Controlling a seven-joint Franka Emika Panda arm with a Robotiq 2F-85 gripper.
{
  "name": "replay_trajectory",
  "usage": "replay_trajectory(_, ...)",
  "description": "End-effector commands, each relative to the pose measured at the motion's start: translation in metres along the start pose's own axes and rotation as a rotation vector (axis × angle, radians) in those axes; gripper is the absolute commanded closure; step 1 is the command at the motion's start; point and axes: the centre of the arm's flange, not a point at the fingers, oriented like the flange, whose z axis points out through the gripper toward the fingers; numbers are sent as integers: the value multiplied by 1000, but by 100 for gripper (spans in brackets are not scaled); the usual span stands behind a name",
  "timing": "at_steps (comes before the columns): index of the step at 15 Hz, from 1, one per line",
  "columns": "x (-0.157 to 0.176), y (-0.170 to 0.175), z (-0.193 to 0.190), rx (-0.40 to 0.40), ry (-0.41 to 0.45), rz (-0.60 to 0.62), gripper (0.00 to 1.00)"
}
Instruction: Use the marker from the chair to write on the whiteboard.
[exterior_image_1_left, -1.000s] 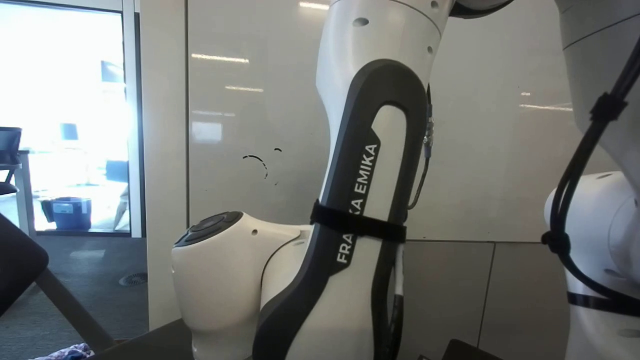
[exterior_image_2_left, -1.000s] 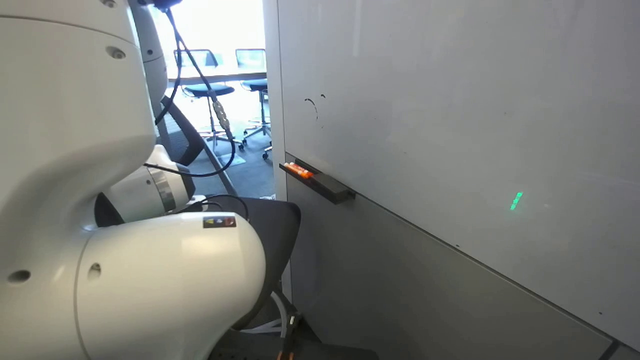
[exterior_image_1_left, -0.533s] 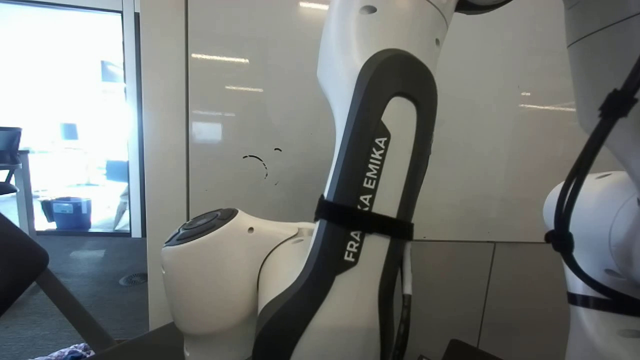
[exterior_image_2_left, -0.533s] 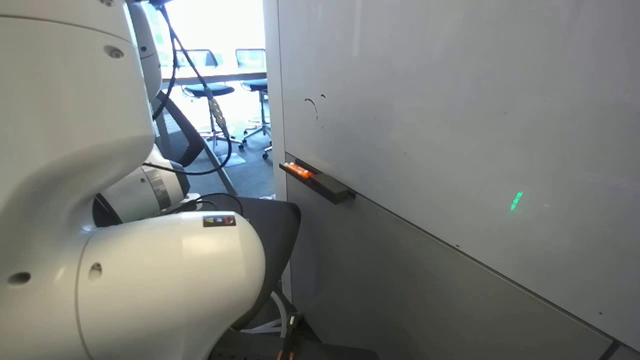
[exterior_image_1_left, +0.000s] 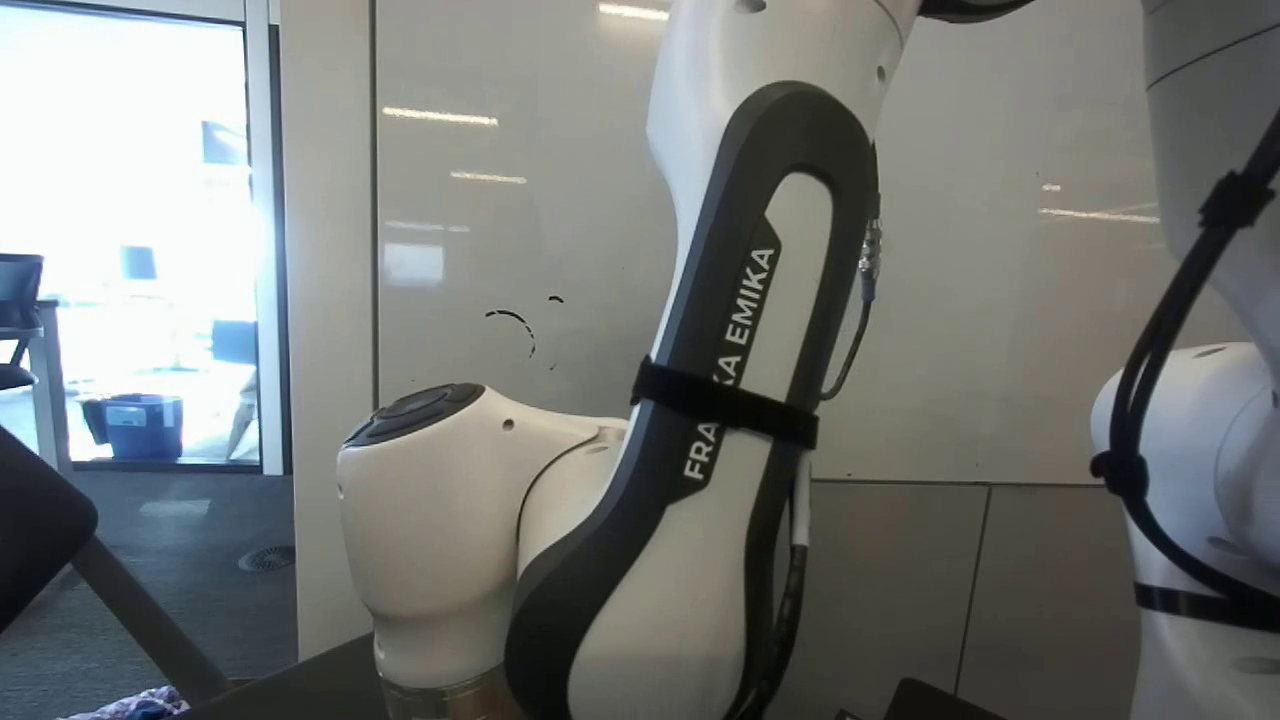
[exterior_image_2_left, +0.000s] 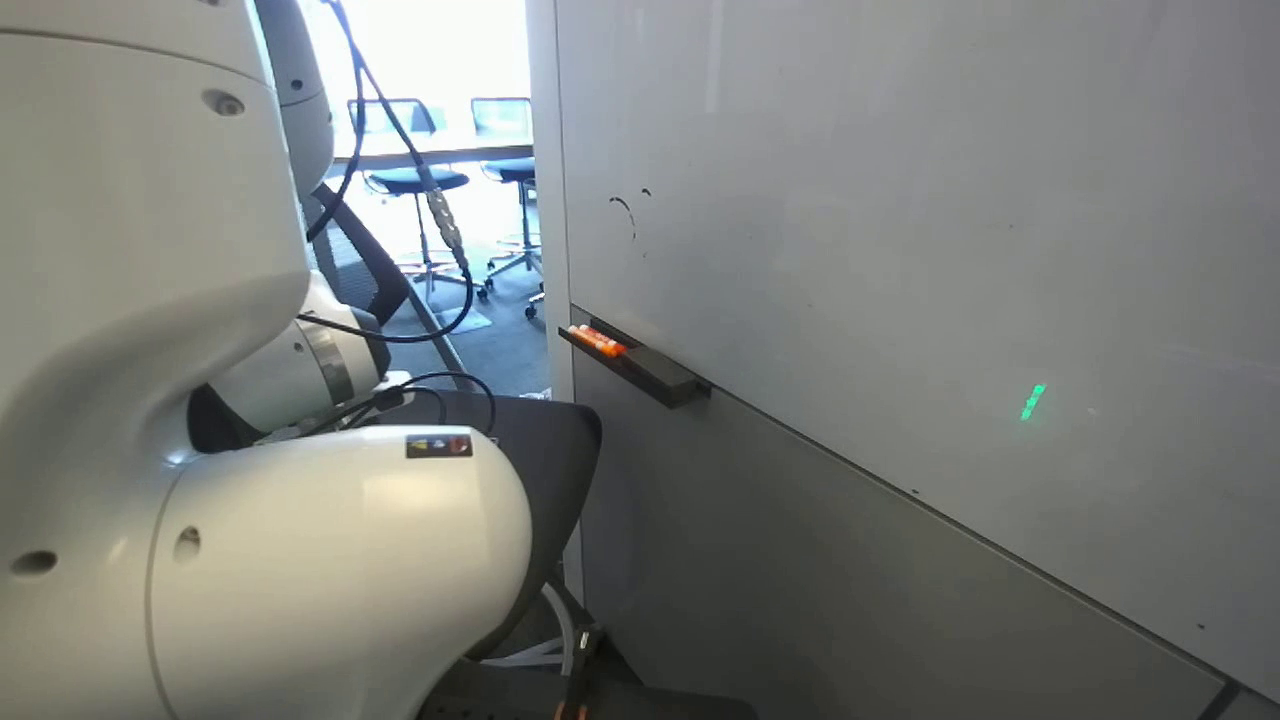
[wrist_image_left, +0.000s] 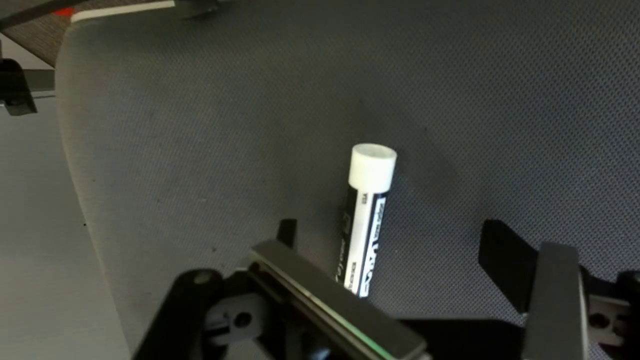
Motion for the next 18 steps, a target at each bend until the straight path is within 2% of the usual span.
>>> replay_trajectory(1, 12, 7, -5, -1, 13, 12, 36)
replay_trajectory(2, 13, 10, -5, -1, 15, 17, 46)
replay_trajectory(7, 21, 20, -2, 1, 8, 37, 84)
replay_trajectory(9, 24, 23, -2, 3, 8, 43, 94)
replay_trajectory(11, 25, 25, -1, 4, 7, 47, 89)
replay_trajectory(13, 21, 26, -7, 8, 7, 42, 89)
replay_trajectory(18, 15, 41, -55, -7, 25, 27, 90)
